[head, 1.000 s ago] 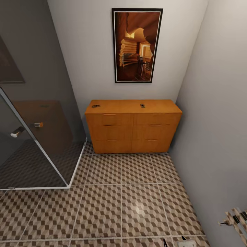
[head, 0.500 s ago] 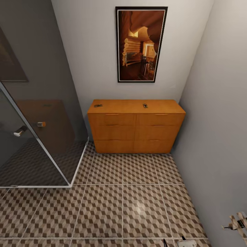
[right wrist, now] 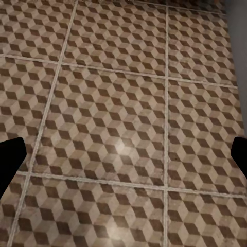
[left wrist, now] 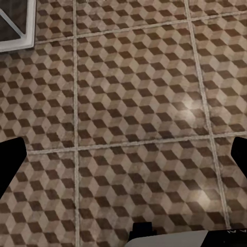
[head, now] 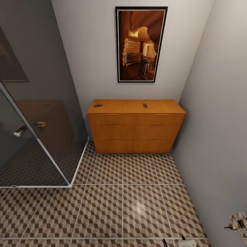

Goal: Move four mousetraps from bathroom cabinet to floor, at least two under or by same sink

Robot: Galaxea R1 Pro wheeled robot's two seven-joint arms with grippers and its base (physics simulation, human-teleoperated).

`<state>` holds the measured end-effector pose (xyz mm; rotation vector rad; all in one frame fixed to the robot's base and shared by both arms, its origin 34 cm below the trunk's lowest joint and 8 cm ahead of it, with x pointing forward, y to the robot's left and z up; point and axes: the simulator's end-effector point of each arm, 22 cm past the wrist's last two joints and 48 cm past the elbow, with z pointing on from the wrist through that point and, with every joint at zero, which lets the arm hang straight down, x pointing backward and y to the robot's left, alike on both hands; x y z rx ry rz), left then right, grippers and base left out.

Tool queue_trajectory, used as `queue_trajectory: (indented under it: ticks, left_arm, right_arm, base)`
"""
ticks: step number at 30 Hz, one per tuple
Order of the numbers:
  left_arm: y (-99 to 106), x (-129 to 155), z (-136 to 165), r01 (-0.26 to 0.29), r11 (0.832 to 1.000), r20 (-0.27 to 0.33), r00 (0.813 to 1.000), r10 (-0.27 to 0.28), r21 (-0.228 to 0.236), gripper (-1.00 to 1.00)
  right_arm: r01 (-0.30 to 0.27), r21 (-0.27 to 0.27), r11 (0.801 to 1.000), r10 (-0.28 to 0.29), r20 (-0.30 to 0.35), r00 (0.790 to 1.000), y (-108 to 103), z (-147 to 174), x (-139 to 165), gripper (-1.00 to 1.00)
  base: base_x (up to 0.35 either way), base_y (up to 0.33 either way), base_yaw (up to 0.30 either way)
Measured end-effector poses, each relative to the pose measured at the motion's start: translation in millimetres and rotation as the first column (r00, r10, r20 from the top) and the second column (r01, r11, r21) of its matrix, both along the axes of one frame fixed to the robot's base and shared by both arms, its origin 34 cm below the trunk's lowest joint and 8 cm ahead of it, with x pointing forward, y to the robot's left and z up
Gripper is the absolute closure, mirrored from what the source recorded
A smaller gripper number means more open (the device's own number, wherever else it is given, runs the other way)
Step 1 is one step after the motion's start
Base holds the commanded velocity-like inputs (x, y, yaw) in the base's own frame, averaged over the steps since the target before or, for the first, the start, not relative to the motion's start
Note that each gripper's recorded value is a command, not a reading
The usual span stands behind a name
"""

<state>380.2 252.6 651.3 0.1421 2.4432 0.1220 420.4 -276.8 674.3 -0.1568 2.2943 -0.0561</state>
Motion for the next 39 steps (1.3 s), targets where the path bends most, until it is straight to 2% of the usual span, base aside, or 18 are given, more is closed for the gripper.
queue_trajectory:
  ticks: [5,11,16,17,22,29,31,33,39]
  left_arm:
    - [-1,0,0,0.0,1.0,0.0,1.0,0.0,-0.001,-1.0]
    - [-1,0,0,0.0,1.0,0.001,1.0,0.0,-0.001,-1.0]
    - [0,0,0,0.0,1.0,0.001,1.0,0.0,0.0,-1.0]
    - [0,0,0,0.0,1.0,0.001,1.0,0.0,0.0,-1.0]
    - [0,0,0,0.0,1.0,0.0,1.0,0.0,0.0,-1.0]
    - [0,0,0,0.0,1.0,0.0,1.0,0.0,0.001,-1.0]
    - [0,0,0,0.0,1.0,-0.001,1.0,0.0,0.001,-1.0]
    - [0,0,0,0.0,1.0,-0.001,1.0,0.0,0.001,-1.0]
    - [0,0,0,-0.001,1.0,-0.001,1.0,0.001,0.001,-1.0]
  right_arm:
    - [0.003,-0.002,1.0,-0.003,0.005,1.0,0,1,3,-1.0]
    - [0.063,-0.054,0.997,-0.062,0.024,0.998,-18,7,25,-1.0]
    - [0.095,-0.099,0.991,-0.097,-0.011,0.995,-26,16,74,-1.0]
    - [0.097,-0.118,0.988,-0.101,-0.027,0.995,-31,27,99,-1.0]
    - [0.09,-0.134,0.987,-0.093,-0.016,0.995,-32,71,157,-1.0]
    - [0.093,-0.152,0.984,-0.094,0.0,0.996,-27,133,209,-1.0]
    - [0.105,-0.166,0.981,-0.104,0.013,0.994,-30,157,231,-1.0]
    - [0.125,-0.184,0.975,-0.119,0.045,0.992,-34,197,270,-1.0]
    - [0.147,-0.199,0.969,-0.134,0.078,0.988,-39,249,320,-1.0]
  base:
    - [0.0,0.0,0.0]
    - [0.0,0.0,0.0]
    - [0.0,0.0,0.0]
    - [0.0,0.0,0.0]
    - [0.0,0.0,0.0]
    - [0.0,0.0,0.0]
    - [0.023,0.0,0.0]
    - [0.069,0.0,0.0]
    - [0.16,0.0,0.0]
